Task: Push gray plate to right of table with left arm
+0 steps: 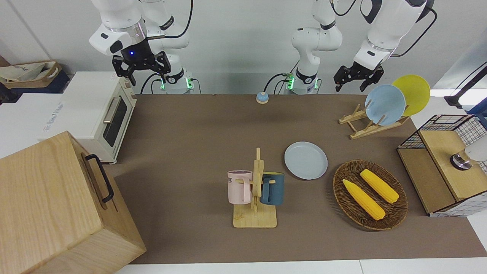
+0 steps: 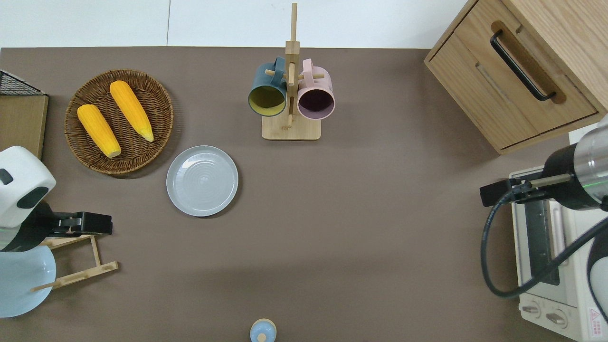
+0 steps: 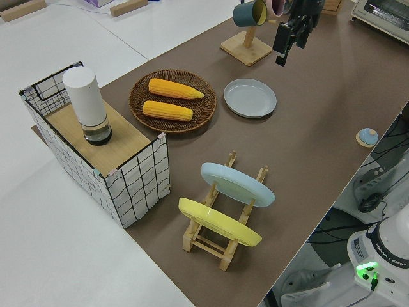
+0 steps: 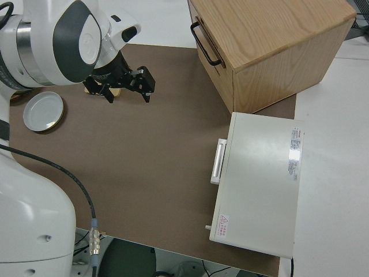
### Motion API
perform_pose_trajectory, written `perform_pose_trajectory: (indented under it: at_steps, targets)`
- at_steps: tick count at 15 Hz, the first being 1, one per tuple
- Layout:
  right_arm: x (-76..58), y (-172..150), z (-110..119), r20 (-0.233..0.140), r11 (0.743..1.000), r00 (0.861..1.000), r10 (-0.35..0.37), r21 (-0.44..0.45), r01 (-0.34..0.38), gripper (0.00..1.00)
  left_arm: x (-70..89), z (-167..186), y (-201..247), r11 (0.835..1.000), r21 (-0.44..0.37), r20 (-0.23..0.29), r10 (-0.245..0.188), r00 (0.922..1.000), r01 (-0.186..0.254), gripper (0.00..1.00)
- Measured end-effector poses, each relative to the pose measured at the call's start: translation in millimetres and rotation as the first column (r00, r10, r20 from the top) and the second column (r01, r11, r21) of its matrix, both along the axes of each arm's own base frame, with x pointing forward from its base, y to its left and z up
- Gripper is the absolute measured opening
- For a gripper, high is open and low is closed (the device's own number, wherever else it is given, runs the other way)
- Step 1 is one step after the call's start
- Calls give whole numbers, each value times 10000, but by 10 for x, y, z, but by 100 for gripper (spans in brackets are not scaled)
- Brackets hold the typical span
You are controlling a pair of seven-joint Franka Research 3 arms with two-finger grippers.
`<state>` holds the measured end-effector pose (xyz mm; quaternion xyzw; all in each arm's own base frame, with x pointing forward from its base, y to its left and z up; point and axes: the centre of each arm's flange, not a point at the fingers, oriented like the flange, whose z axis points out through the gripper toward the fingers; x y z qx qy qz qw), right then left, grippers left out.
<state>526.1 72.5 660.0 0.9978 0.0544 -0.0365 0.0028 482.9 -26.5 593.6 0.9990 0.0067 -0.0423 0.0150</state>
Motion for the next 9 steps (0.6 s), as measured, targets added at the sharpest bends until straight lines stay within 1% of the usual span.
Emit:
perform_pose_trajectory:
  at_steps: [3, 5, 7, 9]
  targets:
    - [0, 0, 0, 0, 10000, 10000, 0, 0, 0, 99, -5, -49, 0, 9980, 66, -119, 630, 9979, -630, 100]
    - [0, 0, 0, 0, 10000, 10000, 0, 0, 0, 99, -7, -97, 1, 9956, 111, -217, 938, 9954, -935, 100]
    - [0, 0, 0, 0, 10000, 10000, 0, 0, 0, 99, -4, -147, 32, 9895, 177, -323, 1442, 9890, -1437, 100]
    - [0, 0, 0, 0, 10000, 10000, 0, 0, 0, 99, 13, -228, 83, 9810, 240, -398, 1931, 9804, -1923, 100]
